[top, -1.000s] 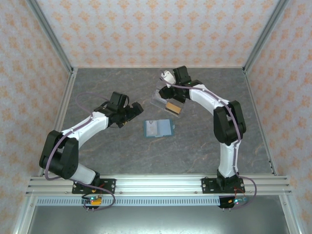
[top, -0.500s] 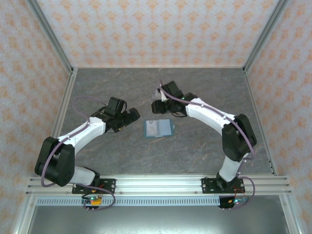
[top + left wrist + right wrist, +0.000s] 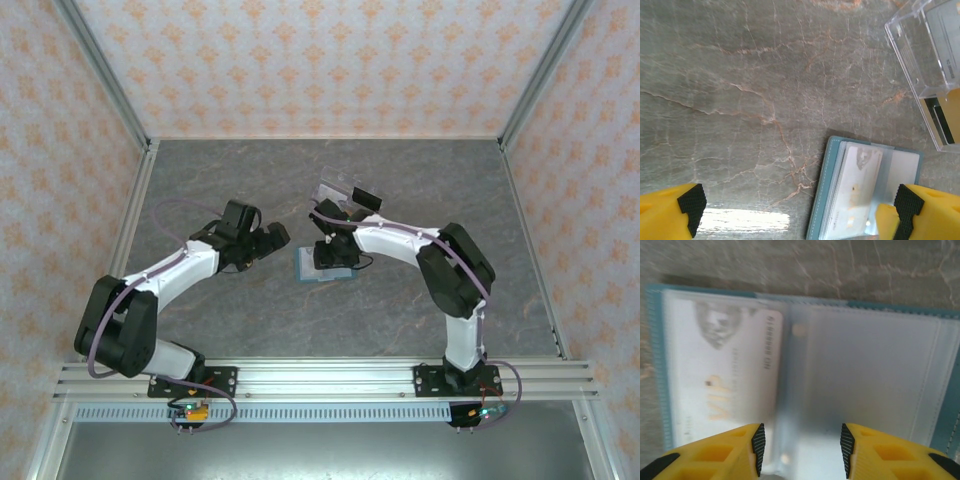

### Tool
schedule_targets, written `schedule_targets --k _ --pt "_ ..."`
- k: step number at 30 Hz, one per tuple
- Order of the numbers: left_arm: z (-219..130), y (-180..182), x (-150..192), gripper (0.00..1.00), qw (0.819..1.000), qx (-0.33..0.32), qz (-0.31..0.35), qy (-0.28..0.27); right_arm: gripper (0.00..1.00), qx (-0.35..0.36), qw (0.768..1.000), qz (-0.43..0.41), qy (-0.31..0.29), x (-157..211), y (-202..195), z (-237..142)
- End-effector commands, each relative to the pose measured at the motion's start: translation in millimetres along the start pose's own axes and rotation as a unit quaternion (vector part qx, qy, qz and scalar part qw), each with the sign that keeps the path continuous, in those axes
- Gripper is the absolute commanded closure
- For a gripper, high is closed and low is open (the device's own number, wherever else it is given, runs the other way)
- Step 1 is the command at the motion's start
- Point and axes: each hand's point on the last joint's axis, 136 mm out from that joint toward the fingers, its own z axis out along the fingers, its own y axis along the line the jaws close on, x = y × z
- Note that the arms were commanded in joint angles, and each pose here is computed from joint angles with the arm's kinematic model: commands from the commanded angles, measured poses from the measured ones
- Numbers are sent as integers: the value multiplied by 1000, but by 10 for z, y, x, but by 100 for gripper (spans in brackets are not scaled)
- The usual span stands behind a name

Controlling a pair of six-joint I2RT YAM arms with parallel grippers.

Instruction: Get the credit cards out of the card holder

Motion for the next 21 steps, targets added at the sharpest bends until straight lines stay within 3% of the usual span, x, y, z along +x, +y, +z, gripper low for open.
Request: schedule_targets --k 1,13,21 --pt "106 -52 60 2 999 27 3 21 53 34 999 0 -7 -56 -65 -19" --pt "320 -304 133 20 994 85 -10 62 55 97 995 -11 30 98 -331 316" --pt "422 -512 238 48 986 139 -17 94 60 124 992 1 28 147 -466 392"
